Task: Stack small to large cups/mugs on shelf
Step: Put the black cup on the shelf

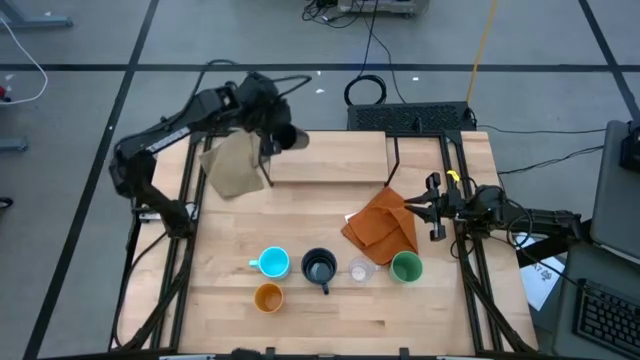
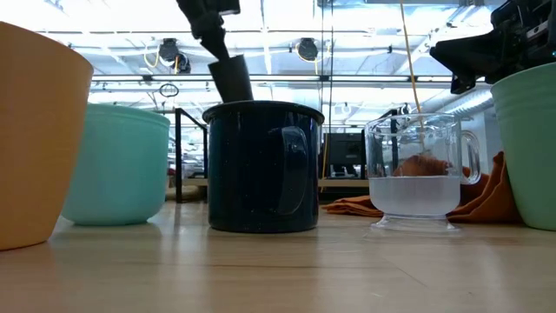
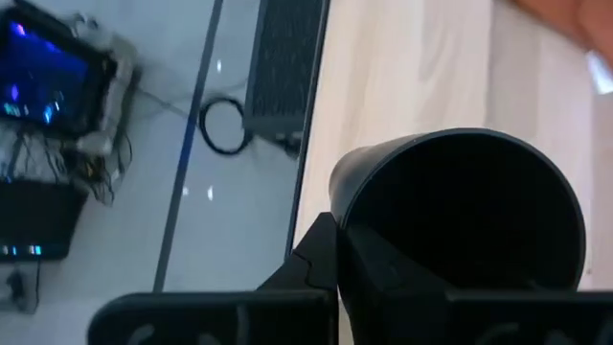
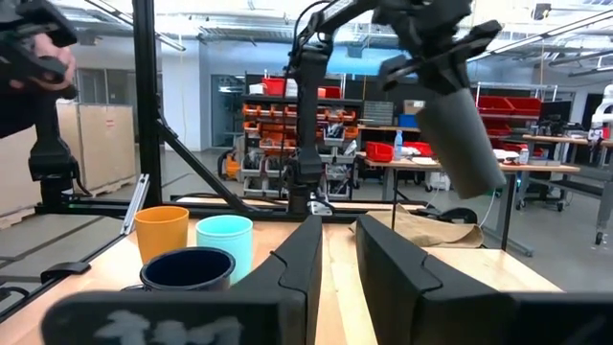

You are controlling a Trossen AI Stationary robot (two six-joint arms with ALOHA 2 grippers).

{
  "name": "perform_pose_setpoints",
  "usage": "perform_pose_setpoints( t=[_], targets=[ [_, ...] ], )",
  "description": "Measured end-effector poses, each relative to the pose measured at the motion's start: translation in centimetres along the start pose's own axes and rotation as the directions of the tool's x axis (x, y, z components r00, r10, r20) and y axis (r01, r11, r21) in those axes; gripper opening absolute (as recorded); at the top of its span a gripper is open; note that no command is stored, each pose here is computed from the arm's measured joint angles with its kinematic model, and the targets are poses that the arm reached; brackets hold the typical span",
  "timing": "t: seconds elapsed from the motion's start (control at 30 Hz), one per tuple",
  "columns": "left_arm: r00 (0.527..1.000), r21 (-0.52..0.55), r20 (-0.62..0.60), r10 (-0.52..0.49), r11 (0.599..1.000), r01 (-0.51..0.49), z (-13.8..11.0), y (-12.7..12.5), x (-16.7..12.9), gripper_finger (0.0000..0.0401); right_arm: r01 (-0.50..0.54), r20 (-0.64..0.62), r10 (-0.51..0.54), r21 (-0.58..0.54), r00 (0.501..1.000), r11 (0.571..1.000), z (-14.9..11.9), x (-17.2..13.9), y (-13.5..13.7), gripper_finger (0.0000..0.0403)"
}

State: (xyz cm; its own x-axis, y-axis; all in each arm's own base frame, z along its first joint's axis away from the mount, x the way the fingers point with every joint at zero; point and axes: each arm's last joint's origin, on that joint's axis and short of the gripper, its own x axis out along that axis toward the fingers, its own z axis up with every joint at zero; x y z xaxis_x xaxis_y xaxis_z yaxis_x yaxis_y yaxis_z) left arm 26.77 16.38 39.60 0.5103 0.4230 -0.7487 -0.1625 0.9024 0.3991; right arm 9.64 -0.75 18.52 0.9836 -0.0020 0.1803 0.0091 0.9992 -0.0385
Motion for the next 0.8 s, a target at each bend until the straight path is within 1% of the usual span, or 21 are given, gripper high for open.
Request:
perform_pose_setpoints(
  t=[0.13, 0.3, 0.5, 0.57, 0.67, 0.8],
  targets=[
    [0.999, 0.015, -0.042, 0.005, 1.0, -0.004, 0.5, 2.1, 0.5, 0.0, 0.0, 0.0, 0.0, 0.0, 1.0, 1.0, 0.0, 0.0, 0.0, 0.0061],
    [0.996, 0.028, -0.068, -0.05, 0.998, 0.052, 1.0, 4.0, 0.9, 0.0, 0.0, 0.0, 0.0, 0.0, 1.0, 1.0, 0.0, 0.0, 0.0, 0.0061],
    [0.982, 0.004, -0.17, -0.078, 0.997, 0.08, 0.1, 6.4, 2.9, 0.0, -0.001, -0.001, 0.001, 0.0, 1.0, 1.0, 0.0, 0.0, 0.0, 0.0061],
    [0.975, -0.002, -0.202, -0.089, 0.996, 0.09, -0.3, 6.9, 3.7, 0.0, 0.0, -0.001, 0.0, 0.0, 1.0, 1.0, 0.0, 0.0, 0.0, 0.0061],
    [0.97, -0.022, -0.213, -0.118, 0.993, 0.116, -0.8, 7.5, 5.0, 0.0, 0.0, -0.001, 0.0, 0.0, 1.0, 1.0, 0.0, 0.0, 0.0, 0.0061],
    [0.961, -0.015, -0.236, -0.142, 0.99, 0.142, -1.2, 7.8, 6.3, 0.0, 0.0, -0.001, 0.0, -0.004, 1.0, 1.0, 0.0, 0.0, 0.0, 0.0061]
  ],
)
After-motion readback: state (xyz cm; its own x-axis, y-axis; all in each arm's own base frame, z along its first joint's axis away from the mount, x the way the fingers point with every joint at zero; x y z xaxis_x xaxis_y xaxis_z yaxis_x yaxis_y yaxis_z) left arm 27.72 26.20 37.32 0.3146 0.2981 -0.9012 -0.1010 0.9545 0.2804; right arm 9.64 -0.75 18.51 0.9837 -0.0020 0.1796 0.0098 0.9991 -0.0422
